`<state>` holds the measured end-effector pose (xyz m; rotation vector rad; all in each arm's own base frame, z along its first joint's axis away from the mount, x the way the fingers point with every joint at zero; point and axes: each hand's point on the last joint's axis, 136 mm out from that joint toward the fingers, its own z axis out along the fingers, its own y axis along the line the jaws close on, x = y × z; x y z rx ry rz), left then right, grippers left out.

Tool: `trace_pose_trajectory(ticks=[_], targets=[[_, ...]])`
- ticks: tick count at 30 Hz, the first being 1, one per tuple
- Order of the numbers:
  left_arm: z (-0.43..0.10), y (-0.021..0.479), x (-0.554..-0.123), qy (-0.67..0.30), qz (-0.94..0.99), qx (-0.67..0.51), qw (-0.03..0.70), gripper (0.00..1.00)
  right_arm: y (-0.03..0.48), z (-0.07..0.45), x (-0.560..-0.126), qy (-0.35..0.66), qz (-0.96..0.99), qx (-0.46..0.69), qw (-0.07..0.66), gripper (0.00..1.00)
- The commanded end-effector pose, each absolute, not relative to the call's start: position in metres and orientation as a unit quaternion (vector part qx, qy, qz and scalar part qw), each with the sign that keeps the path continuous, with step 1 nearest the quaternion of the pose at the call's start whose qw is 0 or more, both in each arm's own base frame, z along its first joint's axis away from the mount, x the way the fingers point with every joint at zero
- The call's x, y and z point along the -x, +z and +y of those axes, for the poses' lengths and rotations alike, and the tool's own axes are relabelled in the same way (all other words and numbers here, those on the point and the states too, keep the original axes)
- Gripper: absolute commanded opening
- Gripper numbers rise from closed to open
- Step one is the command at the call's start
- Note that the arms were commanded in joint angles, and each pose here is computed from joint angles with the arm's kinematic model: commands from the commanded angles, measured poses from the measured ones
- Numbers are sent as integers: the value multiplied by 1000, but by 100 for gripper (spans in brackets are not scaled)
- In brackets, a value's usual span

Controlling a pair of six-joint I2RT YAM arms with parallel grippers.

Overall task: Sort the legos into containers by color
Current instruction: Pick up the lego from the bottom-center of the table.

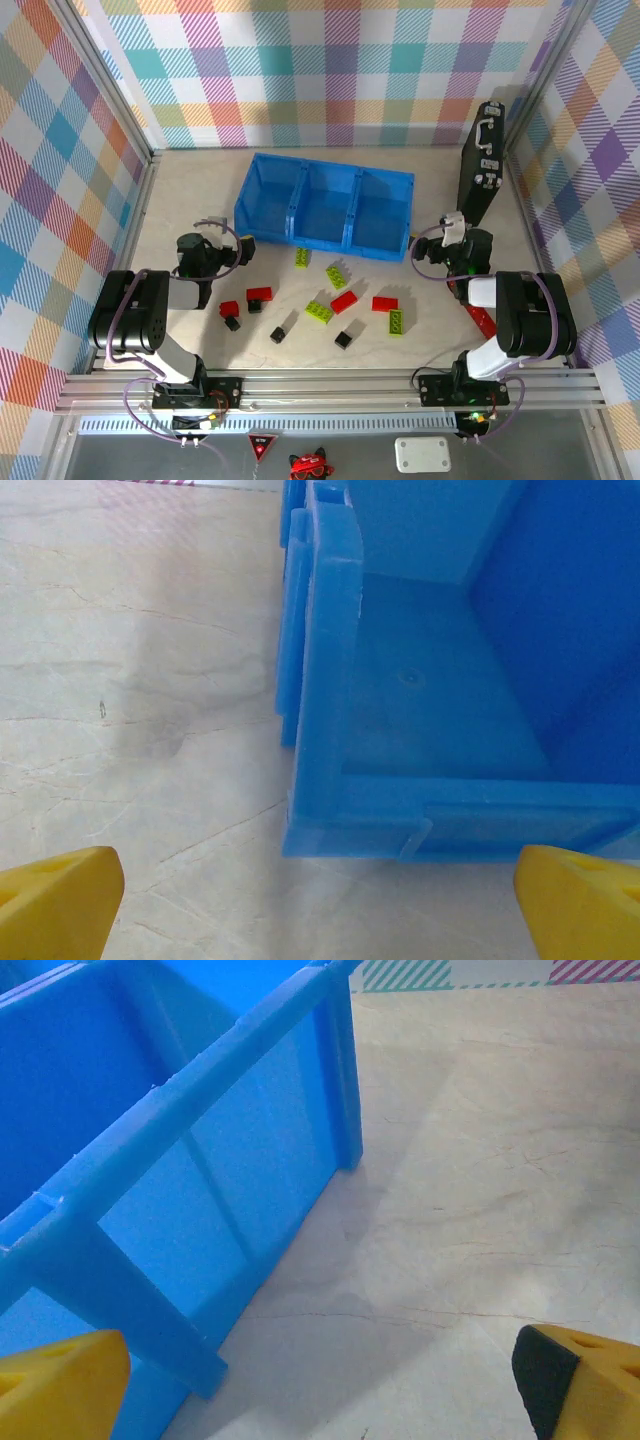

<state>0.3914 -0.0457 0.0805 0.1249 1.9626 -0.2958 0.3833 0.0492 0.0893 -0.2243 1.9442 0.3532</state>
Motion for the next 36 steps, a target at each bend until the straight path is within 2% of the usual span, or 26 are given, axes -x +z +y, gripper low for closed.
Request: trace_pose_trajectory(ticks=[1, 30, 36], targets=[[-49, 86, -392, -130, 819, -68, 556, 100, 99, 57, -383, 161, 803, 119, 561, 99], [-49, 86, -392, -130, 818, -68, 556, 100, 99, 57, -383, 160, 803, 116, 562, 99], [-49, 86, -392, -130, 818, -68, 556, 100, 95, 37, -393, 124, 818, 60, 558, 99]])
